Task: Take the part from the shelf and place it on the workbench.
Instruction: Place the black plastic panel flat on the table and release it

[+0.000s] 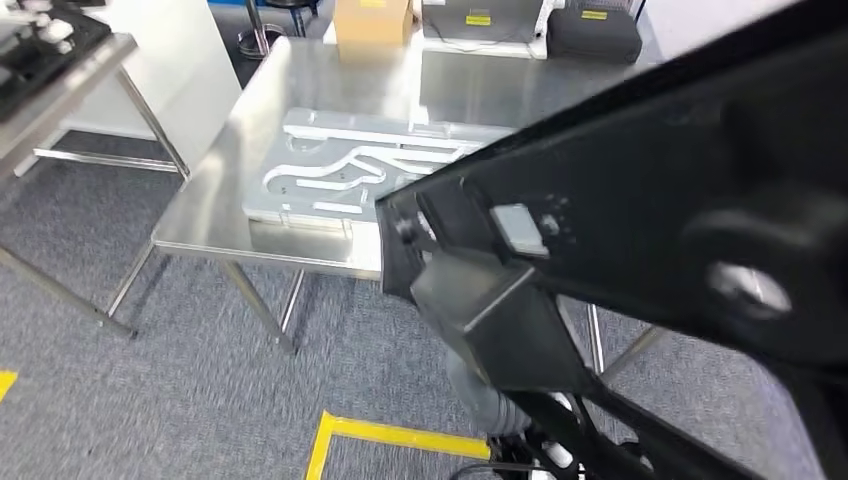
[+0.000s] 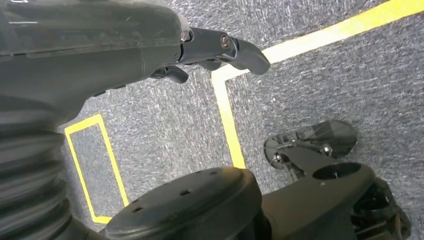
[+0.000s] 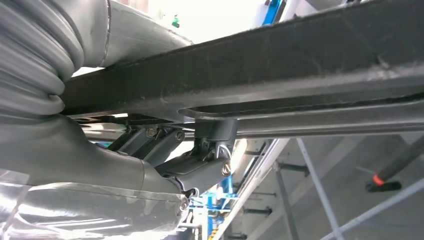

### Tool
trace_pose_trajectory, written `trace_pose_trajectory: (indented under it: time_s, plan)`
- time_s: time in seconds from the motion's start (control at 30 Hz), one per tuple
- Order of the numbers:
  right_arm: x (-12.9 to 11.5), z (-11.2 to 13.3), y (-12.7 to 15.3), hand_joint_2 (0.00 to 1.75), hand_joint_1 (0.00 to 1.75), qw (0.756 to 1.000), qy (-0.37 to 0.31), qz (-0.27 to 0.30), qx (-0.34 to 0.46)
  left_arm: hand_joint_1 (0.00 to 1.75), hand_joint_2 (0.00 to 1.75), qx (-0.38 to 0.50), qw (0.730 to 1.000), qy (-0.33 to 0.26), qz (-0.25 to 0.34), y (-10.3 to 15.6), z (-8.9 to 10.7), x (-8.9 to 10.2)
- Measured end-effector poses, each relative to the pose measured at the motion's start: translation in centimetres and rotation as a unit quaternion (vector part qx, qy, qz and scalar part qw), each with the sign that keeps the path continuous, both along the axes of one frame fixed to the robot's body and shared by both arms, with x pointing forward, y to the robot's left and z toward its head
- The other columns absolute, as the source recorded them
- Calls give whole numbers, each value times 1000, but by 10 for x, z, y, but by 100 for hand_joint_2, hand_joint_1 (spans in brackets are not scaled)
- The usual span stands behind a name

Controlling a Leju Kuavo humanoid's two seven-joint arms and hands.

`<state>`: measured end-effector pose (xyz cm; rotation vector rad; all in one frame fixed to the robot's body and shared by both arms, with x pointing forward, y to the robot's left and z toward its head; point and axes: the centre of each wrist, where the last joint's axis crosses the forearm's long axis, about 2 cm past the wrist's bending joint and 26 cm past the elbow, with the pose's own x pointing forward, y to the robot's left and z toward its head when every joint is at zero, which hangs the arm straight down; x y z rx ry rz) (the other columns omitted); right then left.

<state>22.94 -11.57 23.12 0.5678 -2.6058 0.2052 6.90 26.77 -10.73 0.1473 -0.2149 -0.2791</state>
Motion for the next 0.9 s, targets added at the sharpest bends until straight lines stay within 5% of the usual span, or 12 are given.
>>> trace_pose_trajectory:
  time_s: [0.9]
  plan:
    - [4,4,6,175,169,1000,-4,-11,5,0,175,1,1000,4,9,2,0,2]
